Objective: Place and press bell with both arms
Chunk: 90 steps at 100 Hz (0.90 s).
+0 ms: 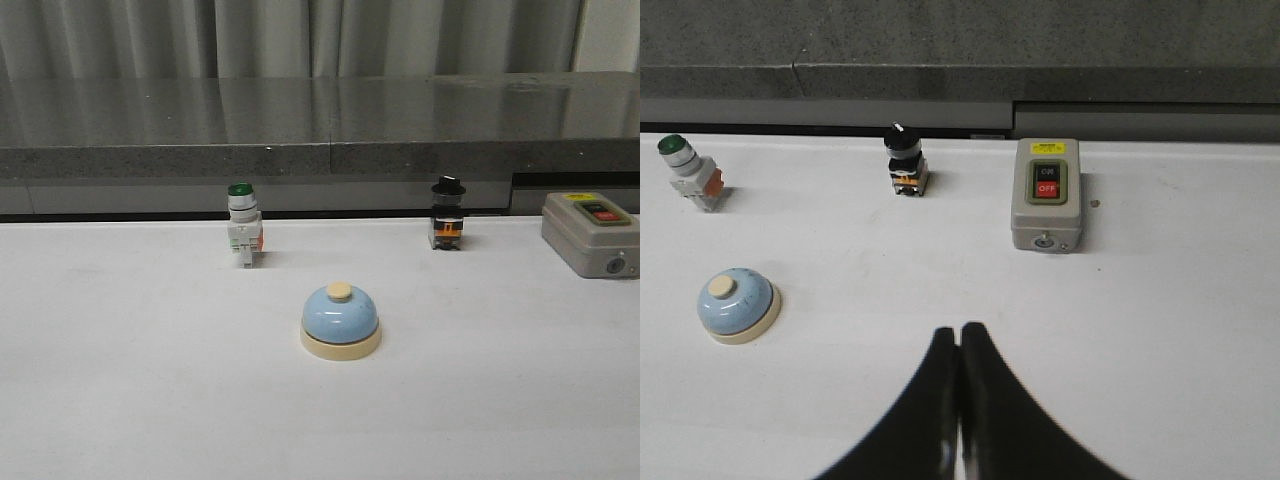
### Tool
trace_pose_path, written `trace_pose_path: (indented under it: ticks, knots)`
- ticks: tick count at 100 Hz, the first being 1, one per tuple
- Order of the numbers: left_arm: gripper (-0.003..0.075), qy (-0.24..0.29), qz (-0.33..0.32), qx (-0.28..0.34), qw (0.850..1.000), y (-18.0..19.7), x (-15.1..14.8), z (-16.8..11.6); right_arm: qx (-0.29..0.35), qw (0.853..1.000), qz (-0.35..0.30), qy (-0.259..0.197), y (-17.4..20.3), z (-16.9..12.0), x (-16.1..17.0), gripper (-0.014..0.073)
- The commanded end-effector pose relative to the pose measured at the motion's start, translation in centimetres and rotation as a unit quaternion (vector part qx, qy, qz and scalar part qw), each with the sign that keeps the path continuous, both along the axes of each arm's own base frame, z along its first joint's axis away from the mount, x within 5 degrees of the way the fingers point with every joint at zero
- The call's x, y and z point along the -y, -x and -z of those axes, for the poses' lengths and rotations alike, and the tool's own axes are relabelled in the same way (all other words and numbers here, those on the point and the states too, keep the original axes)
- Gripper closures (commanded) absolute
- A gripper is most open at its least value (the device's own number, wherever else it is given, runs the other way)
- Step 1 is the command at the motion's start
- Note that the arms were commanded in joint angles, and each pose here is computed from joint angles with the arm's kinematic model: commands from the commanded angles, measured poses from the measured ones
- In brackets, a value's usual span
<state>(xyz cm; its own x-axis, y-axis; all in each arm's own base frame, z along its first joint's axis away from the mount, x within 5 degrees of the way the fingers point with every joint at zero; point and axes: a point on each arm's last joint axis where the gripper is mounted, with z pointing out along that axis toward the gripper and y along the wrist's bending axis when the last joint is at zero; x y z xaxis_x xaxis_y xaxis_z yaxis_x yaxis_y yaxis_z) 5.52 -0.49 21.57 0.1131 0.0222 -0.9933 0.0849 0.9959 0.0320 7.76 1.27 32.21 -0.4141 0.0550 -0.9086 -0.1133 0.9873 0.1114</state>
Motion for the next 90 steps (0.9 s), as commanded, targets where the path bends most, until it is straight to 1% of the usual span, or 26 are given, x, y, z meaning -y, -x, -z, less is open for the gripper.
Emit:
trace_pose_path:
  ticks: [1,36,52,59,70,77,82,90]
  knots:
    - [0.0741,0.011,0.001,0.03,0.999,0.1,0.0,0.9,0.038,0.999,0.001,0.001,0.1,-1.2,0.1,0.0659]
    - [0.0741,0.011,0.001,0.03,0.999,0.1,0.0,0.9,0.038,0.999,0.001,0.001,0.1,-1.2,0.1,0.0659]
    - [0.0741,0.011,0.001,0.03,0.999,0.1,0.0,0.9,0.05,0.999,0.004,0.017,-0.1,-1.0,0.2,0.0659]
    - [0.0741,0.011,0.001,0.03,0.999,0.1,0.0,0.9,0.074,0.997,0.004,0.022,-0.1,-0.7,0.3,0.0659]
    - [0.0741,0.011,0.001,0.03,0.999,0.1,0.0,0.9,0.127,0.992,0.005,0.015,0.1,0.2,0.3,0.0659]
    - [0.0741,0.011,0.001,0.03,0.999,0.1,0.0,0.9,0.162,0.987,0.011,0.011,0.4,1.4,0.4,0.0659]
    - [0.0741,0.011,0.001,0.03,0.999,0.1,0.0,0.9,0.174,0.985,0.018,0.008,0.5,2.4,0.5,0.0659]
    - [0.0741,0.011,0.001,0.03,0.999,0.1,0.0,0.9,0.195,0.98,0.033,-0.009,0.8,4.0,0.7,0.0659]
